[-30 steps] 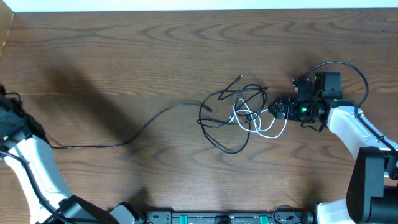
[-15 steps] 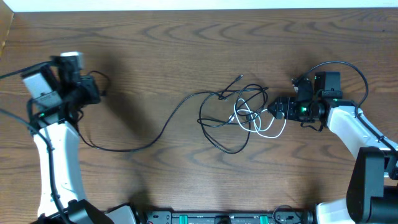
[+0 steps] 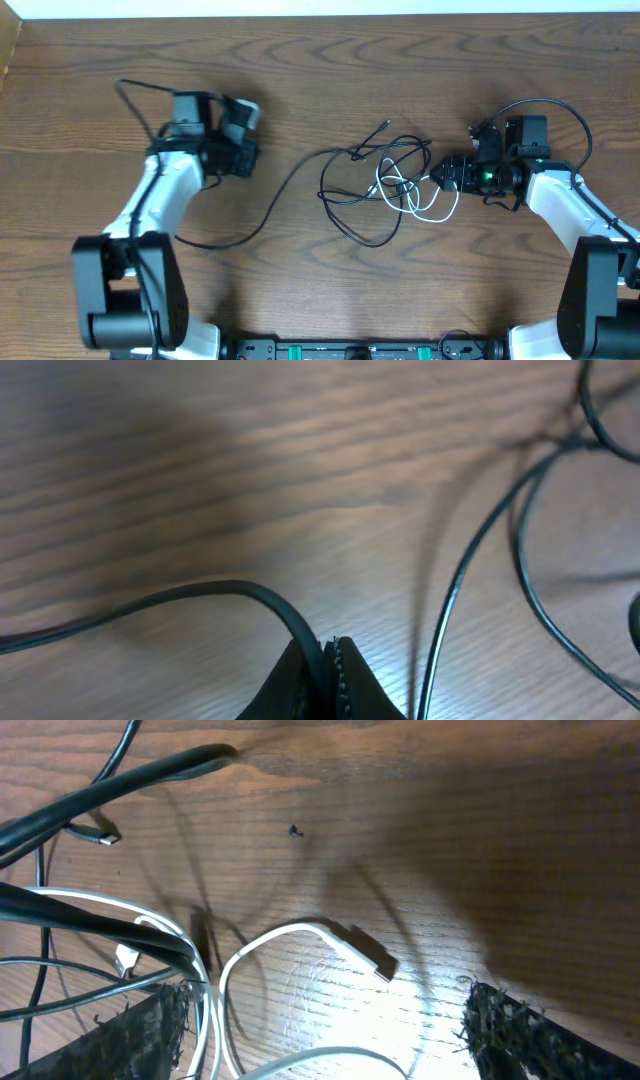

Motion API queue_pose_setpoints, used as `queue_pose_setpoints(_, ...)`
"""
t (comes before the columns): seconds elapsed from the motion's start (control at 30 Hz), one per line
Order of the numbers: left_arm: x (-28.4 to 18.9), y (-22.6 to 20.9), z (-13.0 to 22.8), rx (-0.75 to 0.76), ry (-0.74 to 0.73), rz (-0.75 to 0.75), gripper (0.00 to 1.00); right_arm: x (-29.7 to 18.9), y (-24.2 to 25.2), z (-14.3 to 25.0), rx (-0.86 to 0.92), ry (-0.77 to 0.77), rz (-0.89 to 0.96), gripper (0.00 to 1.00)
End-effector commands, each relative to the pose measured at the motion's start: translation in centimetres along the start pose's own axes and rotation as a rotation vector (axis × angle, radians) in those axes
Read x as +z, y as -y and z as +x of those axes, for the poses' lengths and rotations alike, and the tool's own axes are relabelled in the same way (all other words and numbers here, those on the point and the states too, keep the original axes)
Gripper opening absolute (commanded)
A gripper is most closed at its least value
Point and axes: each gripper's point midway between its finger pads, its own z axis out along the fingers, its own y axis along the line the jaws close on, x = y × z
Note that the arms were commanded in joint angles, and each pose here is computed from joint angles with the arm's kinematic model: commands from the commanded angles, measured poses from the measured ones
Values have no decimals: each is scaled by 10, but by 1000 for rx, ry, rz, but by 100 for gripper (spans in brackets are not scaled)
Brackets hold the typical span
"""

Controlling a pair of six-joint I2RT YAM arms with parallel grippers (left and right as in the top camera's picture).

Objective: Untangle cables
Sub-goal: 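Release the black cable and move the left gripper back toward the pile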

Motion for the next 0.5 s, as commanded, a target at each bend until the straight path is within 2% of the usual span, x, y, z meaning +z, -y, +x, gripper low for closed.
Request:
queue_pose_setpoints(0.0, 18, 17, 6, 75, -45, 51, 8, 0, -2, 1, -8, -3, -13, 87)
queue_pose_setpoints(0.27, 43, 39, 19, 113, -113, 103, 8, 0, -2, 0, -9, 0, -14, 88)
queue_pose_setpoints(0.3, 45, 45, 19, 127, -116, 111, 10, 0, -2, 0, -9, 0, -15, 88)
queue_pose_setpoints(0.33, 46, 50, 19, 138, -118, 119, 21, 0, -2, 0, -9, 0, -17, 88)
queue_pose_setpoints(0.37, 47, 55, 19, 149, -122, 126, 26, 0, -2, 0, -9, 0, -18, 88)
queue_pose_setpoints(0.47, 49, 66, 19, 171, -130, 139, 31, 0, -2, 0, -9, -1, -18, 88)
